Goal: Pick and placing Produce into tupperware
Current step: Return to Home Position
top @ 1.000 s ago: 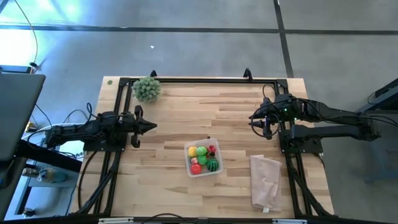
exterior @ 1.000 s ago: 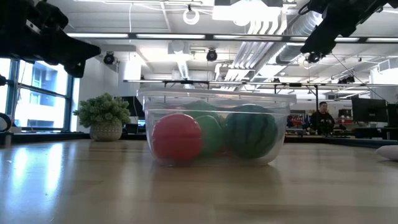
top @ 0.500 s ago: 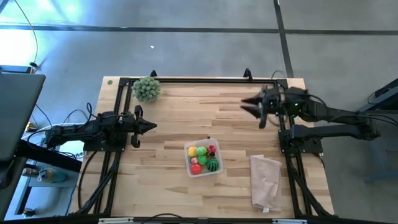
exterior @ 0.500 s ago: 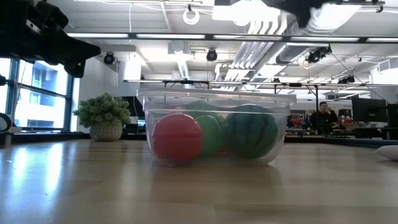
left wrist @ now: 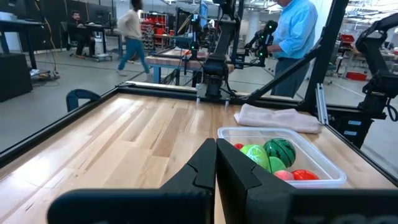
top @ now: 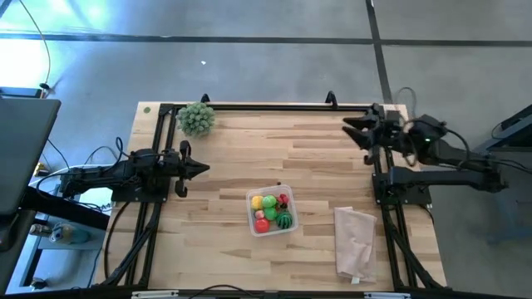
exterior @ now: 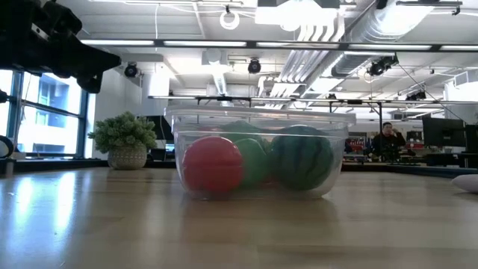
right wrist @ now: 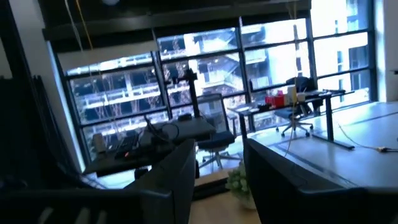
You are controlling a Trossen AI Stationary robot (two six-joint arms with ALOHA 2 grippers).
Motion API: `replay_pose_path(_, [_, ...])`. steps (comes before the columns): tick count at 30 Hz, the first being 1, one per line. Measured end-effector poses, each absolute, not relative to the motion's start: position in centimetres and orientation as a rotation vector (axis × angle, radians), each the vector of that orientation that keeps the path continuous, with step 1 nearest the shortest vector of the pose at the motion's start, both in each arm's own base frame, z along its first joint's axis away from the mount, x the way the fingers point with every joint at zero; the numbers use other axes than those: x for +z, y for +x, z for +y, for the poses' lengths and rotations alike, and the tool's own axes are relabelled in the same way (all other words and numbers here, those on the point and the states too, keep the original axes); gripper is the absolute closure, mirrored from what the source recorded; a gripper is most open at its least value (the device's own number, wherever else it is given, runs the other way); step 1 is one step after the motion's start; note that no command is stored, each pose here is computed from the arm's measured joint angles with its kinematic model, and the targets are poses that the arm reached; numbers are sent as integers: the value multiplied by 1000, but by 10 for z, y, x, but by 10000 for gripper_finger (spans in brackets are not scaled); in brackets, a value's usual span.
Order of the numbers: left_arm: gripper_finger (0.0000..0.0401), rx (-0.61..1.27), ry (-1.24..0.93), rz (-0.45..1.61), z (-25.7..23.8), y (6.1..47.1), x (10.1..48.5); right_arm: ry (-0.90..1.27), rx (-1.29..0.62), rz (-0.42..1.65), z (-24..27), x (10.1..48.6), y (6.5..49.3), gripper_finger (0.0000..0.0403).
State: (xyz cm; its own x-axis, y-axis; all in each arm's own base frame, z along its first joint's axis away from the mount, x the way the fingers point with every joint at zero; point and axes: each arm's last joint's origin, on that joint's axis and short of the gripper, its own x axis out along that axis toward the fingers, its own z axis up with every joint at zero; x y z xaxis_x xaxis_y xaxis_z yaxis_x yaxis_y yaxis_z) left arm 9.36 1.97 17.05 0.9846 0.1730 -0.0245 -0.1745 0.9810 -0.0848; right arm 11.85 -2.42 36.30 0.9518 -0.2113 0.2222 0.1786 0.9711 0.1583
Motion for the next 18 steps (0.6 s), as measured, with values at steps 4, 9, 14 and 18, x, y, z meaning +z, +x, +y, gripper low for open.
replay_pose_path(4, [400, 175, -87, 17, 20, 94, 171, 138, -215, -220, -20, 360, 94, 274])
replay_pose_path(9, [400, 175, -87, 17, 20, 94, 171, 137, -240, -177, -15, 352, 67, 274])
replay_pose_path(14, [400, 175, -87, 17, 20, 94, 171, 86, -253, -232, -12, 347, 50, 274])
replay_pose_path(18, [400, 175, -87, 17, 20, 94, 171, 79, -283, -350, -11, 335, 41, 274])
